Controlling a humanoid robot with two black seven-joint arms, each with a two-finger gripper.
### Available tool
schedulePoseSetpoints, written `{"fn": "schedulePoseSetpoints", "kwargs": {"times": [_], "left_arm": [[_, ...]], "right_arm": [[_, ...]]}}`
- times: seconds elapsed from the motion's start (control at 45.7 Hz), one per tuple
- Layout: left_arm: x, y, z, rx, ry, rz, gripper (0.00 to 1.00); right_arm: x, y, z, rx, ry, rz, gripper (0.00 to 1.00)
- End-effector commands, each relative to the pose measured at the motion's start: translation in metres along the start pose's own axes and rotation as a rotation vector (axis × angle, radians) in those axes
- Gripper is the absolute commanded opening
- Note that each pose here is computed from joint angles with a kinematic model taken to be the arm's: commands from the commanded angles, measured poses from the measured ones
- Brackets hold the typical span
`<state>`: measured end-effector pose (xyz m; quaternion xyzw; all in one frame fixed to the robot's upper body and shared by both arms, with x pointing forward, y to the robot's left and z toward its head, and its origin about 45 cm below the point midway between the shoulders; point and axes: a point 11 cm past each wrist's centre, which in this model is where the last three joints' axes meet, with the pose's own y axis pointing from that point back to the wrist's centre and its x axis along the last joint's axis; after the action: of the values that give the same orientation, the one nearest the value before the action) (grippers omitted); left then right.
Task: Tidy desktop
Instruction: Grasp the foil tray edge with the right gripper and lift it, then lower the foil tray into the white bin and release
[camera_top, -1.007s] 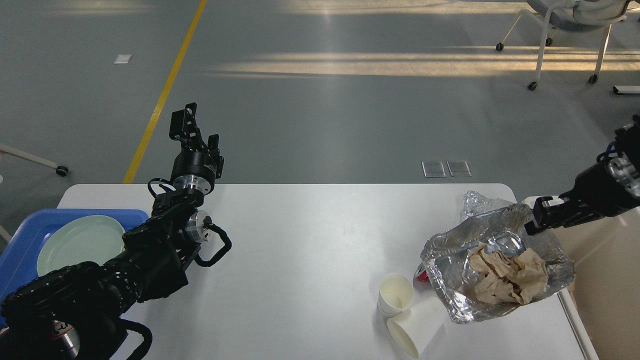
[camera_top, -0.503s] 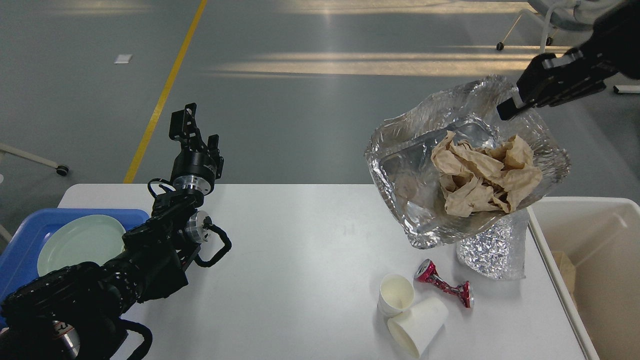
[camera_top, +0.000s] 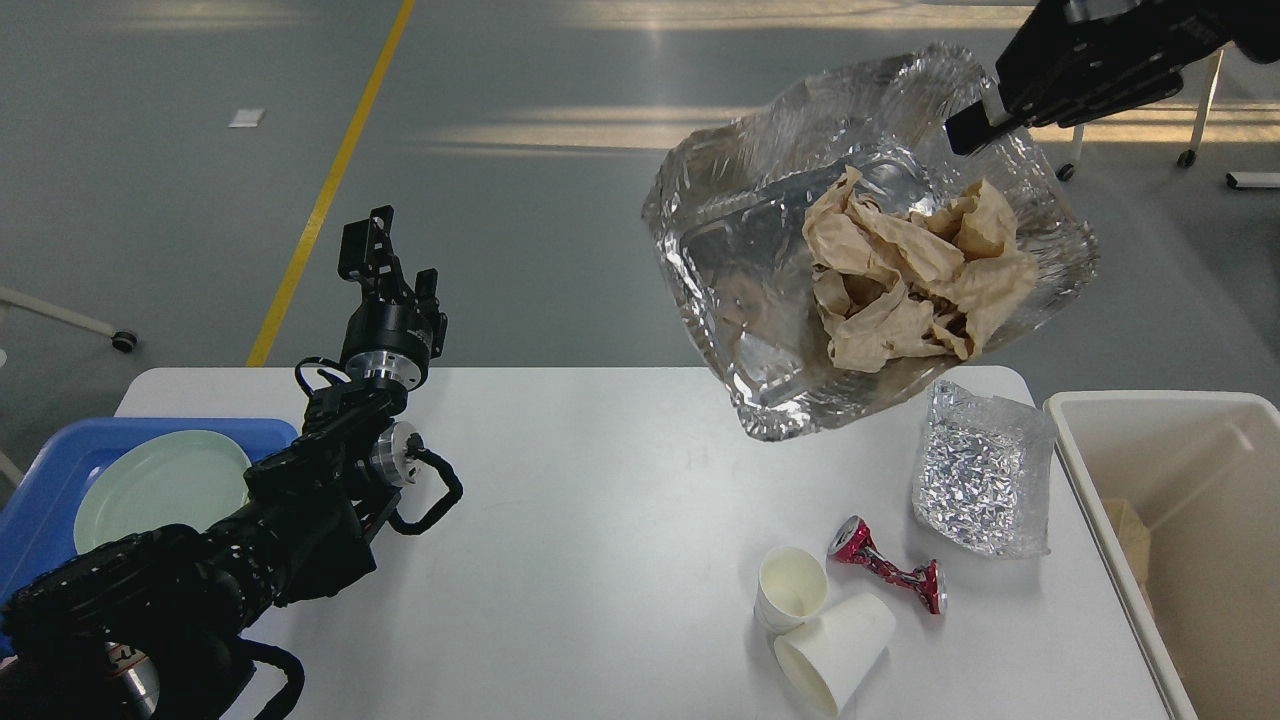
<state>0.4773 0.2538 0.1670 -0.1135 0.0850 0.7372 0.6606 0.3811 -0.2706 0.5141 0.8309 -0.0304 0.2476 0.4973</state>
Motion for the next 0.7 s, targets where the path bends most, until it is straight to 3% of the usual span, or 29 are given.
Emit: {"fn": "schedulePoseSetpoints", "kwargs": {"times": [0.0,0.35,0.679], "left_arm": [[0.000,0.000,0.000,0.001,0.000,0.001,0.98],[0.000,0.000,0.000,-0.001,0.000,0.000,0.98],[0.000,0.000,0.000,-0.001,0.000,0.000,0.98]], "right_arm": [[-0.008,-0.023,0.057,-0.055,-0.114,-0.019,0.00],[-0.055,-0.055,0.200,-0.261,-0.358,-0.018,0.00],[-0.117,-0.081,0.267,-0.398,-0.456,-0.089,0.00]]}}
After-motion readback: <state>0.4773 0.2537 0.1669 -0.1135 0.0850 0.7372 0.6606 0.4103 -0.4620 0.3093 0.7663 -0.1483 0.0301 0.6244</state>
